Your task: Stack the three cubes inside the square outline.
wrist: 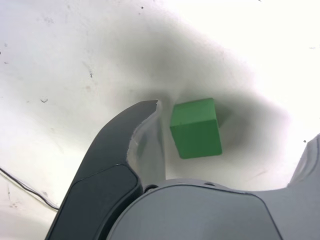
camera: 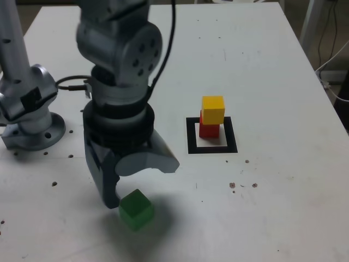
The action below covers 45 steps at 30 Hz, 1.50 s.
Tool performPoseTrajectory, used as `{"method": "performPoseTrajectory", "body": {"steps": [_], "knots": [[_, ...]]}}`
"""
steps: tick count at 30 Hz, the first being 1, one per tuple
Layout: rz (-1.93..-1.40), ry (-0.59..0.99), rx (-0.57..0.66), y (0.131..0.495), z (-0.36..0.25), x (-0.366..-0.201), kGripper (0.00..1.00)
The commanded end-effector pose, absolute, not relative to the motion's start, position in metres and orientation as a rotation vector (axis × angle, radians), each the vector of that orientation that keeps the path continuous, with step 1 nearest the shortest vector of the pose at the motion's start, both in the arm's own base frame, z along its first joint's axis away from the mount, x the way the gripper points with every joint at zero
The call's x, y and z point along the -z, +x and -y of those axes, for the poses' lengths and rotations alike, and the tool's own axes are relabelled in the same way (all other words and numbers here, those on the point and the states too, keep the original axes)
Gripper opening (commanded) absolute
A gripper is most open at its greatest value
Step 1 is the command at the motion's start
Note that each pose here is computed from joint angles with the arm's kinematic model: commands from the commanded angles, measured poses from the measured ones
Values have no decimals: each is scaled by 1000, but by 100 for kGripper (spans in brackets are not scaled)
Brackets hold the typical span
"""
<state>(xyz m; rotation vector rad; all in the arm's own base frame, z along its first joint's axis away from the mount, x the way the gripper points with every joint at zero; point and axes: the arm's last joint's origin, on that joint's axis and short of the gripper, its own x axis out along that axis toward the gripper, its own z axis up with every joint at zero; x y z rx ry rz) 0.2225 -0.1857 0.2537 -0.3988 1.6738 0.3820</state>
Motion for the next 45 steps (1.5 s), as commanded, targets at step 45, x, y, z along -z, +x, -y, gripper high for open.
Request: {"method": "performPoseTrajectory", "body": {"steps": [45], "knots": [[-1692, -459, -375, 229, 191, -198, 66]]}}
